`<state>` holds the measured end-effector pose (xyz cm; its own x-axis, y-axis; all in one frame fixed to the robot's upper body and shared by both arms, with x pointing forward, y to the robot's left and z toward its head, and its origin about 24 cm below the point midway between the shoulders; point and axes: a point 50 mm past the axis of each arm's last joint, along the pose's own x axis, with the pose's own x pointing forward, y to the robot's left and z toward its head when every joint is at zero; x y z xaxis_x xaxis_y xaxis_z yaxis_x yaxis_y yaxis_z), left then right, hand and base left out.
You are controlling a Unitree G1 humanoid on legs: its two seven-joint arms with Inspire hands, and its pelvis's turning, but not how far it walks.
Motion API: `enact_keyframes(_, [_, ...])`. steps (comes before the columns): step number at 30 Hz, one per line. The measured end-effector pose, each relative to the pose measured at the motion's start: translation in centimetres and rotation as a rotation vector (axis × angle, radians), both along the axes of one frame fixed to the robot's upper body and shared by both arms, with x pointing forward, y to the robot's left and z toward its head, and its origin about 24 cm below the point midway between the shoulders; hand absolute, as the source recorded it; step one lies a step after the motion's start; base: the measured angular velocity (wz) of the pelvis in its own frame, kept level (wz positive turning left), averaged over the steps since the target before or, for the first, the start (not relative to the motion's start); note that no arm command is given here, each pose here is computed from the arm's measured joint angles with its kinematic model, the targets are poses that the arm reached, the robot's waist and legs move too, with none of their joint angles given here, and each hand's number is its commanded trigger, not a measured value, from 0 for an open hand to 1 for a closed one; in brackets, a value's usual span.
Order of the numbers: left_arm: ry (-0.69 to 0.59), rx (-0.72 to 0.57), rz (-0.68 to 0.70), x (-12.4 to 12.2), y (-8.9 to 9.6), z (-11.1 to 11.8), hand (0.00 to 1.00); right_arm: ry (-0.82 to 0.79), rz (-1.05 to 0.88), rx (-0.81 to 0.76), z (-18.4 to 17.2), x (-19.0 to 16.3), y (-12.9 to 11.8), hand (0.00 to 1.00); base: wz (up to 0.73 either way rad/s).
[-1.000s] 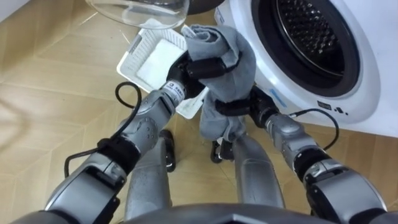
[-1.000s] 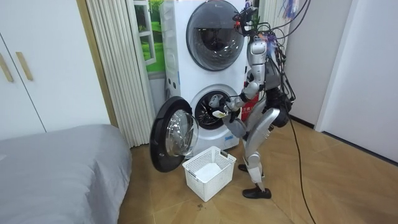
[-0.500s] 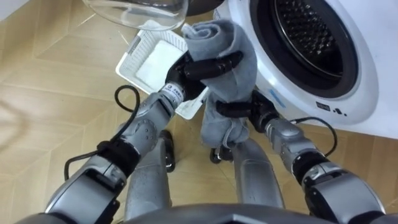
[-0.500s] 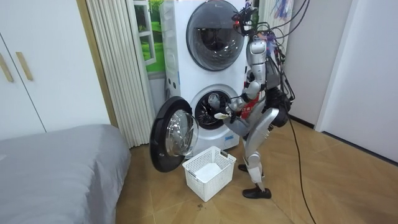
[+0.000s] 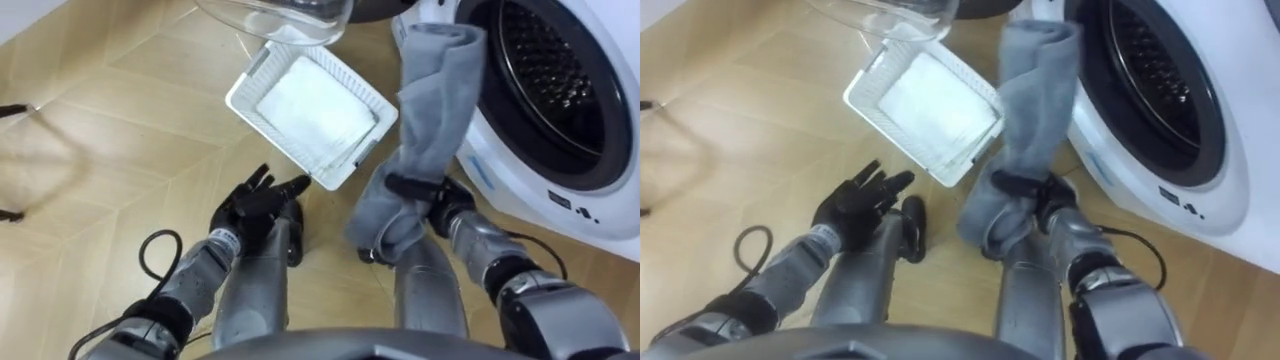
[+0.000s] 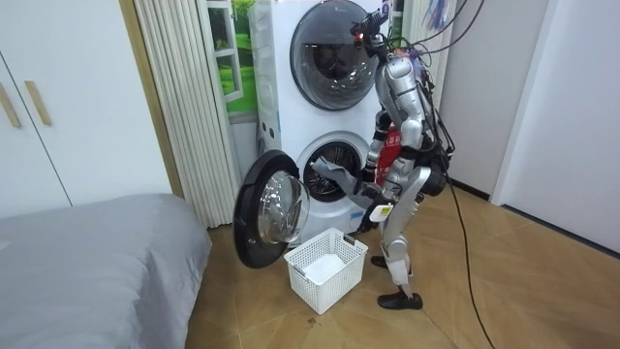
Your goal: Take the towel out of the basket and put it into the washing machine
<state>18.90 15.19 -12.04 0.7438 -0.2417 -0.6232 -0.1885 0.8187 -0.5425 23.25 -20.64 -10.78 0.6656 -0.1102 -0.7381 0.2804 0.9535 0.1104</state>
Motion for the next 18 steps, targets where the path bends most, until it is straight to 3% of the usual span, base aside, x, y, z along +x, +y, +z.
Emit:
enact_keyframes(7, [0.027, 0.122, -0.082, -0.1, -0.2, -0.2, 0.00, -0.002, -0.196, 0.041, 0.9, 0.7, -2.1, 1.00, 0.05])
enact_keyframes(18, [0.029, 0.191, -0.113, 0.5, 0.0, 0.2, 0.00, -0.006, -0.466, 0.295, 2.4, 2.3, -3.5, 1.00, 0.01])
